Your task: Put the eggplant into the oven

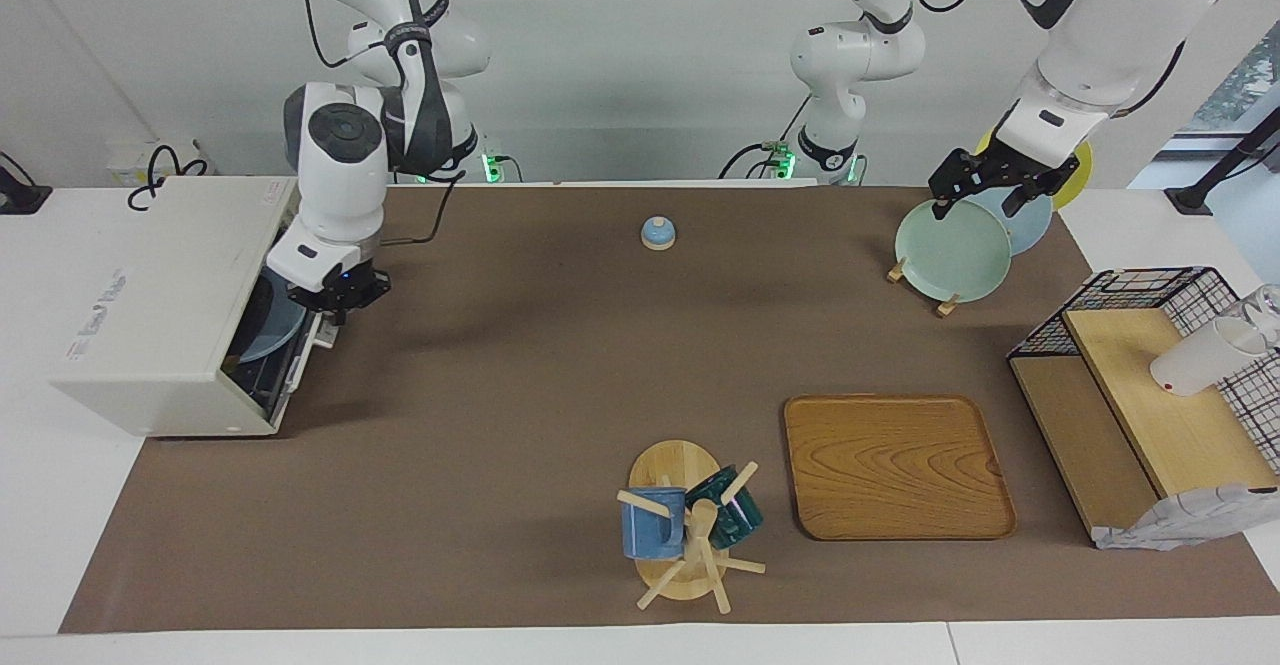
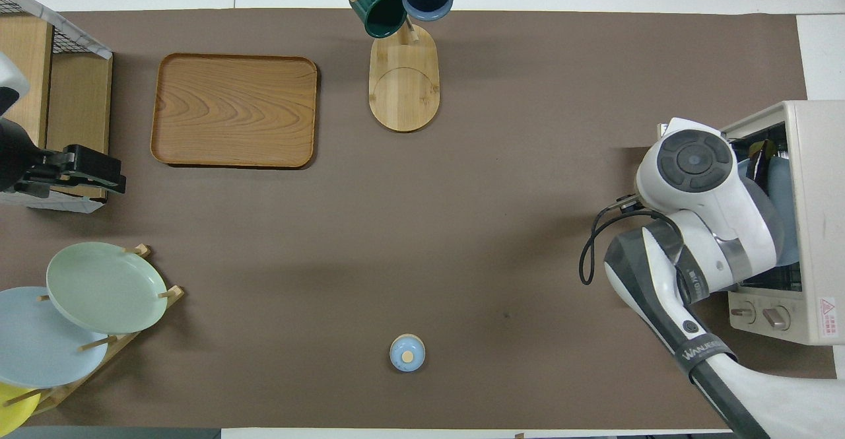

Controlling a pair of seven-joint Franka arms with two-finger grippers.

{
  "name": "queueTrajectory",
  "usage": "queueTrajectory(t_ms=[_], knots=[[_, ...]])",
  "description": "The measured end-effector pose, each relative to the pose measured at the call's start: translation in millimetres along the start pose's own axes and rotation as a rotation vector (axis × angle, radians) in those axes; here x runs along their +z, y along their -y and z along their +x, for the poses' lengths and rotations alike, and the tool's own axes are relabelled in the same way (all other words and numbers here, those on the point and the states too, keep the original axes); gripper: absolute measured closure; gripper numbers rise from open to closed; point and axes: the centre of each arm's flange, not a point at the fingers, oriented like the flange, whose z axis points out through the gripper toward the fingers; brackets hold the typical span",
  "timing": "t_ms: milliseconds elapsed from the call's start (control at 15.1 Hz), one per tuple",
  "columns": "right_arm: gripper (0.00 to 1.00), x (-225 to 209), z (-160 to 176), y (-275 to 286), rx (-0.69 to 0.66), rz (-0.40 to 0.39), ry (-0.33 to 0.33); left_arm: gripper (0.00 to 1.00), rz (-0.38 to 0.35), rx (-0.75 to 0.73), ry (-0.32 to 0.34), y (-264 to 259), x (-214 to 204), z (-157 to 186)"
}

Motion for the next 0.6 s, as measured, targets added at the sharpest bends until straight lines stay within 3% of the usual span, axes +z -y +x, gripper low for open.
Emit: queueTrajectory(t_ms=[398,598], knots=[[0.99,-2.8,-23.3,-50.5,-0.003,0.026,-0.008,0.0,0.0,0.0,0.0,0.0,0.0,0.0],[0.99,-30.2,-26.5,-55.5,0.061,0.137,0.04,0.0,0.0,0.0,0.0,0.0,0.0,0.0]])
